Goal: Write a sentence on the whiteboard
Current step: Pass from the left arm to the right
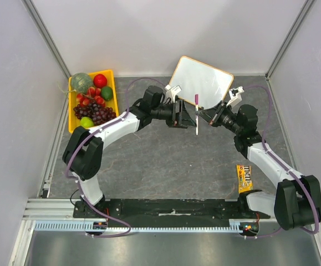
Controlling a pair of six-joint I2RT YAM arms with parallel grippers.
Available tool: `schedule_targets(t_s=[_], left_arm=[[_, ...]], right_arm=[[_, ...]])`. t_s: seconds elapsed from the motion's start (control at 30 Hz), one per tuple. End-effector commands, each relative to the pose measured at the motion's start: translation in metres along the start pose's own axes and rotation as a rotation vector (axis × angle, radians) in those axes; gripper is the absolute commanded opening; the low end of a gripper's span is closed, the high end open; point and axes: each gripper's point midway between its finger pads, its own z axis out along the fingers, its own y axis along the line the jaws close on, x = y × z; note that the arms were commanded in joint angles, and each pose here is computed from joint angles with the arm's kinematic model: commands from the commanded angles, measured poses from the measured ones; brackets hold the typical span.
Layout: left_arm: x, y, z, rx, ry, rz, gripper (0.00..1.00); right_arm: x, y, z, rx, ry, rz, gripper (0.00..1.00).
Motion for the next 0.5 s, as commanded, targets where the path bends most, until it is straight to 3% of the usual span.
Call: schedule_targets(t_s=[0.0,0.17,0.3,0.4,0.47], left_arm=[[-0.021,-0.025,0.009,0.091,-0.033,0.019,0.8],[-0.017,-0.012,0.025,0.082,-0.005,-0.027,0.67],[-0.013,-0.008,0.034,0.076,0.009,-0.03,0.64],[-0.014,-0.011,0.037,0.088,0.009,-0.021,0.47],[-0.013,-0.012,0.037,0.097,0.008,-0.026,0.31]], right_arm=[[-0.004,0.007,-0.004,-0.028,-0.031,0.001,0.0],[-0.003,0.005,-0.002,-0.036,-0.047,0.032,0.0],[-0.001,0.005,0.0,-0.047,-0.037,0.042,0.0],[0.0,0.006,0.0,-0.051,-0.033,0.044,0.0],[0.002,0.005,-0.001,-0.052,-0.029,0.043,0.0]])
